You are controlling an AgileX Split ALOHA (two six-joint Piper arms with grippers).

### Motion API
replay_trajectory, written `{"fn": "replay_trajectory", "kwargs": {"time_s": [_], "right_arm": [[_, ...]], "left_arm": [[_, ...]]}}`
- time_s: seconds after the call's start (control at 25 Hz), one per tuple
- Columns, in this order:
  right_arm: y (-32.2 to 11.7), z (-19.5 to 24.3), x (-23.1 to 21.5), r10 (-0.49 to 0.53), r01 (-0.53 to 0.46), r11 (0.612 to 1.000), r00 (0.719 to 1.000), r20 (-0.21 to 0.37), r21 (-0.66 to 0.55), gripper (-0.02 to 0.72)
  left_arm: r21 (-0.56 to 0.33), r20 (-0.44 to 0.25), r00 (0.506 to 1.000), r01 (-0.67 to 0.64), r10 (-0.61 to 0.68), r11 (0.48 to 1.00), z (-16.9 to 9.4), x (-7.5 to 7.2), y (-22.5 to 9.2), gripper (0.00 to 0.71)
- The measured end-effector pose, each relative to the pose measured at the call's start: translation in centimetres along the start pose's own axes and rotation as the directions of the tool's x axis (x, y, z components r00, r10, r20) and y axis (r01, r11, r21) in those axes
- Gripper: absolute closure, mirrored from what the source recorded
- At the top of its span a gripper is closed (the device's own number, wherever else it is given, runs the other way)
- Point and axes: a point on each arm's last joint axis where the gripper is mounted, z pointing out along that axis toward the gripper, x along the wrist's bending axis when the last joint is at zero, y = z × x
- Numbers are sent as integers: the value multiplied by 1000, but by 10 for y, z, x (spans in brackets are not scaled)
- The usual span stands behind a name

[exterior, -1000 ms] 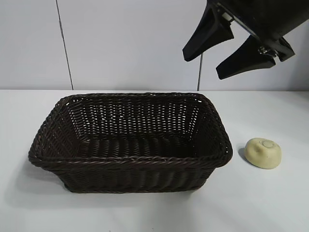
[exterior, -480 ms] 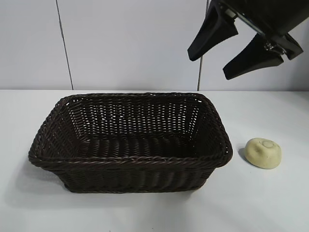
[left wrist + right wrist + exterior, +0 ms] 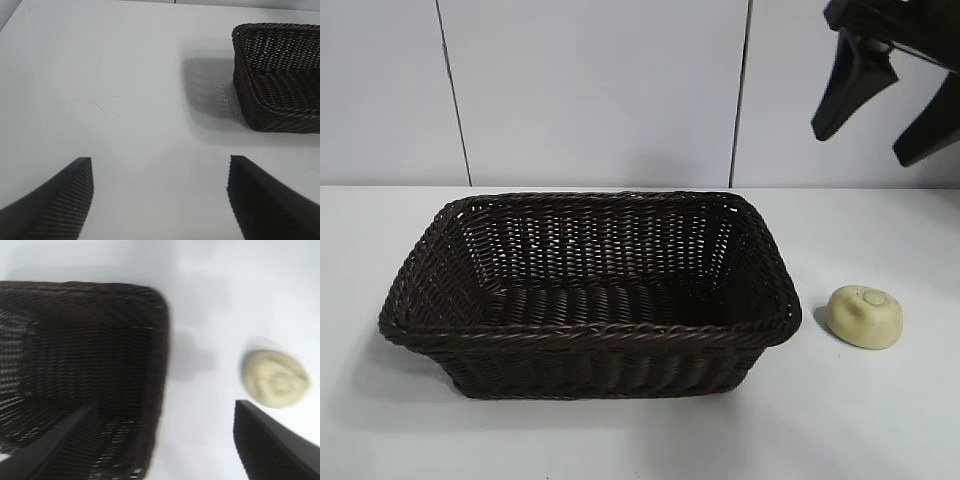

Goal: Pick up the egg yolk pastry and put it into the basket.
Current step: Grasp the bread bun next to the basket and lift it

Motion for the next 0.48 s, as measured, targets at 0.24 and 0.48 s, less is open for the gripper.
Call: {"fn": "replay_trajectory", "kwargs": {"time_s": [0.24, 0.48], "right_arm": [[1, 26, -25, 38, -41, 996, 999, 32, 79, 167], [-2, 71, -38, 60, -68, 982, 997, 50, 176, 167]], "left_arm": [[0, 0, 1000, 0, 0, 1000, 0, 0, 0, 170], [0, 0, 1000, 0, 0, 1000, 0, 0, 0, 170]]}}
